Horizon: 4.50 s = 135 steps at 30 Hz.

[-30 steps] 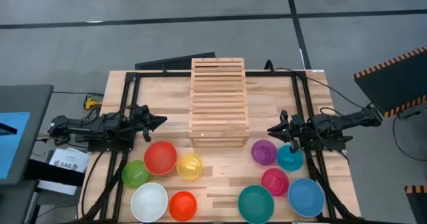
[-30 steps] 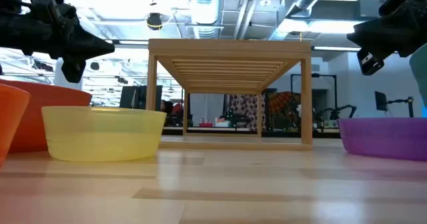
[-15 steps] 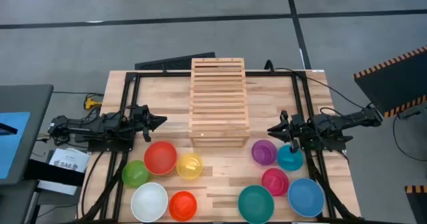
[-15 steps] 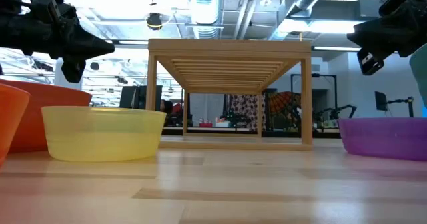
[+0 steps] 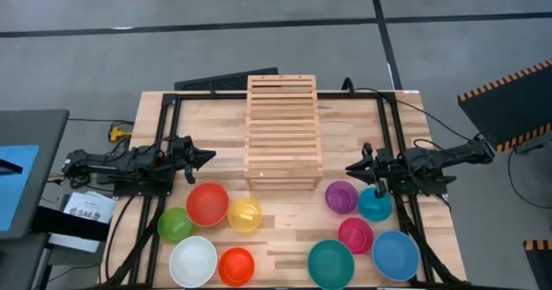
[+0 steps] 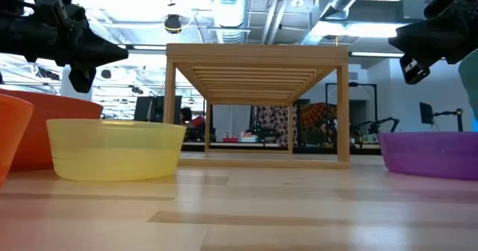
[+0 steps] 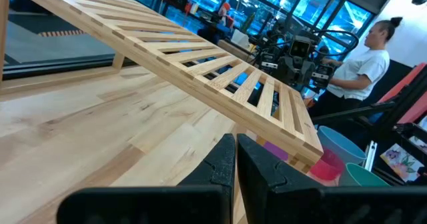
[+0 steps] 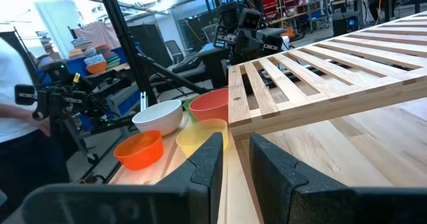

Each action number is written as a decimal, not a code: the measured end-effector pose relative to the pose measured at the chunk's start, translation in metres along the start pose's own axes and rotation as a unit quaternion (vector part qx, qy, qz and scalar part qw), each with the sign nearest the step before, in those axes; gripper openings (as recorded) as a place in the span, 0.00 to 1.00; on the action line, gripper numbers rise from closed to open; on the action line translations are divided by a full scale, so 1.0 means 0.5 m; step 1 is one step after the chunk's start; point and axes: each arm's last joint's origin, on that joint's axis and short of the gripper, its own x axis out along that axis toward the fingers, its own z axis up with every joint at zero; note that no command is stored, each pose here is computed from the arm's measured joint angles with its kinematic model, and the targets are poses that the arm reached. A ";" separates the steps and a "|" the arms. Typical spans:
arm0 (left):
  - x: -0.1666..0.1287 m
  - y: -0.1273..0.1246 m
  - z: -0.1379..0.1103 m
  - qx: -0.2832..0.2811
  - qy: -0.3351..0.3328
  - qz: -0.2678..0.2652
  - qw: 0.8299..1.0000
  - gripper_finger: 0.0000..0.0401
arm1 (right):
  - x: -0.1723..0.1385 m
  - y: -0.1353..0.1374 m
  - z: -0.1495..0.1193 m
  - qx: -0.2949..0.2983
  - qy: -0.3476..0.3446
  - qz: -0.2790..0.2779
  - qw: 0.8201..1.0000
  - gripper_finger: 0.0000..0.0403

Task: Place and stack bowls onto a shelf

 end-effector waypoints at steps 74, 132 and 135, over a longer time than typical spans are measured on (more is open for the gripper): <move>0.094 -0.141 0.210 0.023 0.421 0.241 0.874 0.46 | 0.000 0.000 0.000 0.000 0.000 0.000 1.000 0.25; 0.196 -0.195 0.364 -0.005 0.540 0.116 0.833 0.00 | 0.000 0.000 0.000 0.000 0.000 0.000 1.000 0.25; 0.244 -0.205 0.434 0.013 0.502 0.111 0.857 0.00 | 0.000 0.000 0.000 0.000 0.000 0.000 1.000 0.25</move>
